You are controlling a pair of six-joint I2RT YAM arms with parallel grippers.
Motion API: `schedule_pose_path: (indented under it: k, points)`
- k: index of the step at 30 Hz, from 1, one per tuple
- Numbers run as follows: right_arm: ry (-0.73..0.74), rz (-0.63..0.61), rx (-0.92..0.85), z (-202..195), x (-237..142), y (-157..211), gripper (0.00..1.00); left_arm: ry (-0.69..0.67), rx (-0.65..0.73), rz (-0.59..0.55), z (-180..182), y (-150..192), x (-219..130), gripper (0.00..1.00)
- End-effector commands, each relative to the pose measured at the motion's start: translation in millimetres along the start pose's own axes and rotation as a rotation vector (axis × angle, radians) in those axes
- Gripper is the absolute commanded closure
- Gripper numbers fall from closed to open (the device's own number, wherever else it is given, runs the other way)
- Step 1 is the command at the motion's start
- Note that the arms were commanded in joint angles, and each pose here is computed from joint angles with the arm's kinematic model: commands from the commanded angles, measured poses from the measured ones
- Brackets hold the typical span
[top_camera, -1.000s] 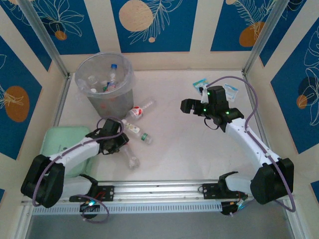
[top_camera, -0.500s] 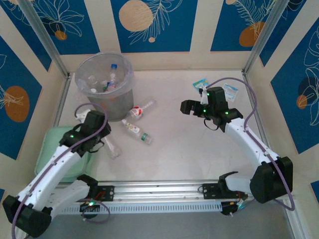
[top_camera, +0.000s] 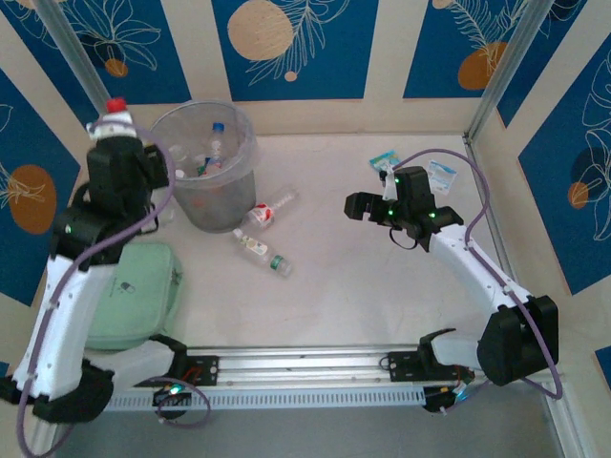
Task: Put the plastic bottles in the bin
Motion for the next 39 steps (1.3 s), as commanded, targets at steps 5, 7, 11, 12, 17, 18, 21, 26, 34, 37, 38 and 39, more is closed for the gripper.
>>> schedule_pose_path:
  k: [5, 7, 11, 12, 17, 18, 21, 26, 34, 37, 38, 39]
  points:
    - [-0.021, -0.038, -0.039, 12, -21, -11, 0.01, 0.270, 0.144, 0.151, -52, -27, 71, 0.82]
    - [-0.010, -0.045, -0.030, 8, -25, -8, 0.01, 0.332, 0.172, 0.181, -67, -29, 90, 0.84]
    - [-0.004, -0.036, -0.005, 4, -30, 1, 0.01, 0.469, 0.216, 0.224, -91, -22, 132, 0.89]
    - [-0.008, -0.032, -0.001, 4, -30, 3, 0.01, 0.493, 0.208, 0.238, -94, -18, 144, 0.91]
    - [-0.008, -0.028, -0.001, 5, -36, 7, 0.01, 0.533, 0.152, 0.346, -90, 11, 182, 0.96]
    - [-0.004, -0.030, -0.001, 4, -37, 8, 0.01, 0.537, 0.160, 0.376, -90, 19, 186, 0.97]
    - [0.001, -0.028, 0.002, 2, -36, 9, 0.01, 0.532, 0.177, 0.465, -90, 45, 193, 0.97]
    - [-0.032, -0.011, 0.021, 6, -26, 8, 0.01, 0.476, 0.196, 0.577, -86, 85, 205, 0.72]
    - [-0.034, 0.005, 0.005, 10, -21, 8, 0.02, 0.442, 0.162, 0.454, -82, 54, 200, 0.20]
    - [-0.040, 0.009, 0.006, 11, -20, 8, 0.02, 0.421, 0.138, 0.409, -80, 39, 197, 0.14]
    - [-0.044, 0.010, 0.004, 12, -20, 8, 0.01, 0.416, 0.130, 0.392, -80, 34, 196, 0.14]
    - [-0.046, 0.012, 0.003, 12, -19, 8, 0.02, 0.414, 0.122, 0.379, -80, 31, 196, 0.15]
Point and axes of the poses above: each hand's point on the last joint's axis, 136 mm out from that joint toward the fingers, its own x axis out along the fingers, its own z axis along the line the jaws close on, y = z × x, the point moved 3 cm from there along -x, back along the fingers, and after that the axes turned 2 degrees about -x, right-handed, at the moved point
